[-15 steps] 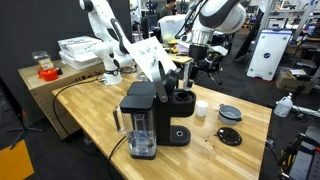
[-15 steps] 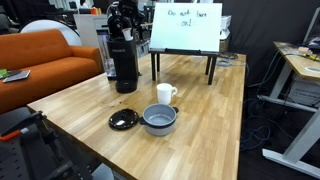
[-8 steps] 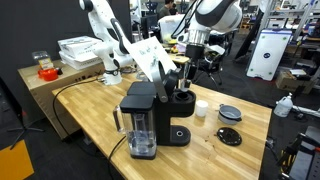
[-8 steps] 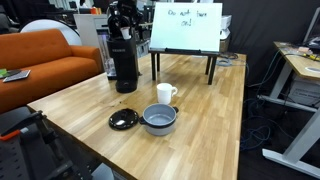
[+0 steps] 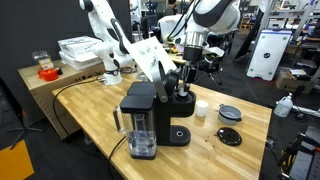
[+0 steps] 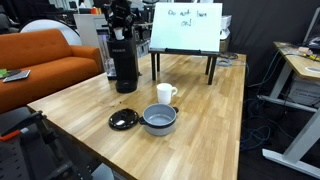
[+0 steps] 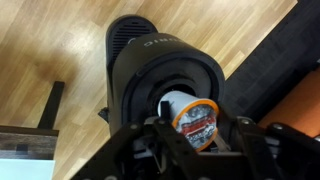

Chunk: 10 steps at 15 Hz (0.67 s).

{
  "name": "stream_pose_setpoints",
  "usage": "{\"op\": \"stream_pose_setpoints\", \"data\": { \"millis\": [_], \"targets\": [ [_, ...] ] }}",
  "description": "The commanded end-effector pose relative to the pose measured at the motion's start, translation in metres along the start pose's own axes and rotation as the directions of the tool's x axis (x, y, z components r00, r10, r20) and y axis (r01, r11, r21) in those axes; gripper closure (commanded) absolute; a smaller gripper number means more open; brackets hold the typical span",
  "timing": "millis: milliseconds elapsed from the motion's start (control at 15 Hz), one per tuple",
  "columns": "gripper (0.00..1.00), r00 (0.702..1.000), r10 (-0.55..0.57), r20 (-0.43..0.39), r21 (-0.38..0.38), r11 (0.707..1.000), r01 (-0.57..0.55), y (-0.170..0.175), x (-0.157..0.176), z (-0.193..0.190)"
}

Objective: Put the coffee pod inside the coffeemaker

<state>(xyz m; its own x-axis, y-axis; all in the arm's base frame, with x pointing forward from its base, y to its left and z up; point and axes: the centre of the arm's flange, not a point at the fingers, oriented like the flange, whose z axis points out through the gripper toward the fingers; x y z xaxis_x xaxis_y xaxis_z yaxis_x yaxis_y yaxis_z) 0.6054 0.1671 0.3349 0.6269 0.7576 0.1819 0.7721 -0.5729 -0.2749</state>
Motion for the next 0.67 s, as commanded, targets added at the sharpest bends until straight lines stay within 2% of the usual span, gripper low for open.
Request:
{"op": "stream_pose_setpoints", "data": {
  "millis": [0,467,533,600],
  "targets": [
    [0.77,0.999,-0.036,0.000,0.055,0.998,0.036,0.0034,0.0042,0.0048],
    [0.77,0.999,-0.042,0.008,0.073,0.996,0.041,0.0094,0.0076,0.0129],
    [0.38,0.999,-0.040,0.009,0.074,0.997,0.039,0.0100,0.0080,0.0125],
    [0.26,0.999,-0.039,0.010,0.076,0.996,0.038,0.0101,0.0081,0.0116]
  ]
}}
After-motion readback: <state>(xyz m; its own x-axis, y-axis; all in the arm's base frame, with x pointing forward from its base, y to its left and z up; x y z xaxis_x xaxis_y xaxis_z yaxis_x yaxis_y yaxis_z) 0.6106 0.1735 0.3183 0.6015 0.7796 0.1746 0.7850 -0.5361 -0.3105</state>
